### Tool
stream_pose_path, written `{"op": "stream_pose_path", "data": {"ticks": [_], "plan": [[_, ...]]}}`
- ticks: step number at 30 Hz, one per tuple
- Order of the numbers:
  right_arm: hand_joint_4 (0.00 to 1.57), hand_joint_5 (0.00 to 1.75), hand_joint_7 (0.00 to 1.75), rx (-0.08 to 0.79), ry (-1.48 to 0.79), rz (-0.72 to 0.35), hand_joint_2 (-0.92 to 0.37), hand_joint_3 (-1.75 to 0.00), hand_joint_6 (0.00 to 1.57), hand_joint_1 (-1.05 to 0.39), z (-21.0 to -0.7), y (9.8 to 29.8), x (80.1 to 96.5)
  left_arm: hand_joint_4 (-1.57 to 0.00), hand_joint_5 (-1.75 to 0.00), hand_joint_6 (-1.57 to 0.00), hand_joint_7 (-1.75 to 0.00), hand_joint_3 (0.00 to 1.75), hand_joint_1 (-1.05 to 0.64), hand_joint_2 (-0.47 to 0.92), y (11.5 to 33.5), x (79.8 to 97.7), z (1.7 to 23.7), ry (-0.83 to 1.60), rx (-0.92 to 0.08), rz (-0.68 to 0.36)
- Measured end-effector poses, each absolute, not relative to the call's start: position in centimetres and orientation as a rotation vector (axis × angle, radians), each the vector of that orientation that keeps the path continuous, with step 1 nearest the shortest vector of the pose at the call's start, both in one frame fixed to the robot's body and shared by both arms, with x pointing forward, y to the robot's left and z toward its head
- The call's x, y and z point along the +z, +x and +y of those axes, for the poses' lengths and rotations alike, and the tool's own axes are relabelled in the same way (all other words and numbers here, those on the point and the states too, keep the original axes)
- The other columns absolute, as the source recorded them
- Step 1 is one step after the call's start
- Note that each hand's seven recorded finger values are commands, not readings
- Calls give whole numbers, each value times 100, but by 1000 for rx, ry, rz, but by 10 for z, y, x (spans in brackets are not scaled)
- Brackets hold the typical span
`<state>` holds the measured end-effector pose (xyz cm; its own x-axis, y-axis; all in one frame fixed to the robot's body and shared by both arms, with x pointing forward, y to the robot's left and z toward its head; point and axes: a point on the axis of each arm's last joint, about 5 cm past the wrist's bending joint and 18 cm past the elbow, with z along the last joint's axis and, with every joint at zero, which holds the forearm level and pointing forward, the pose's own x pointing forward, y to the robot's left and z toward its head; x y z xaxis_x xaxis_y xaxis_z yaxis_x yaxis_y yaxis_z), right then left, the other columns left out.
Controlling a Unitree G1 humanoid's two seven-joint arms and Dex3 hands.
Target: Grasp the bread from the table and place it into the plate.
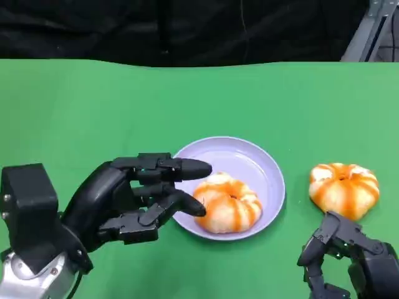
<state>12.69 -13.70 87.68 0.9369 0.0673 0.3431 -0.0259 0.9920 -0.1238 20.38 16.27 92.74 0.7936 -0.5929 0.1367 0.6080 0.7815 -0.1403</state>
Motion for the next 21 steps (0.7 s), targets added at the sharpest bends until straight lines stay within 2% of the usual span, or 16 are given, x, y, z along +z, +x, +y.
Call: {"op": "stream_pose_path", "data": {"ticks": [1,2,4,7,15,21], "plan": [[81,175,157,46,-116,-356,-53,-117,73,-16,-137,127,877,-97,-168,-94,-146,160,14,52,195,928,168,-231,-639,-84],[81,175,158,43,-115,-351,-53,-117,73,-16,-138,125,877,-102,-172,-94,-162,166,14,50,184,927,175,-280,-634,-79],[81,175,158,42,-116,-341,-53,-117,73,-16,-138,125,876,-106,-174,-94,-171,172,13,49,164,924,187,-336,-608,-43],[81,175,158,53,-116,-351,-53,-117,73,-16,-137,127,877,-106,-175,-92,-174,174,10,48,146,918,199,-390,-564,33],[82,175,159,47,-116,-342,-53,-117,73,-15,-143,125,877,-103,-175,-91,-175,167,3,49,113,908,210,-486,-513,123],[82,175,159,57,-111,-345,-53,-118,72,-15,-143,126,877,-101,-175,-89,-175,165,3,51,108,904,213,-492,-487,142]]}}
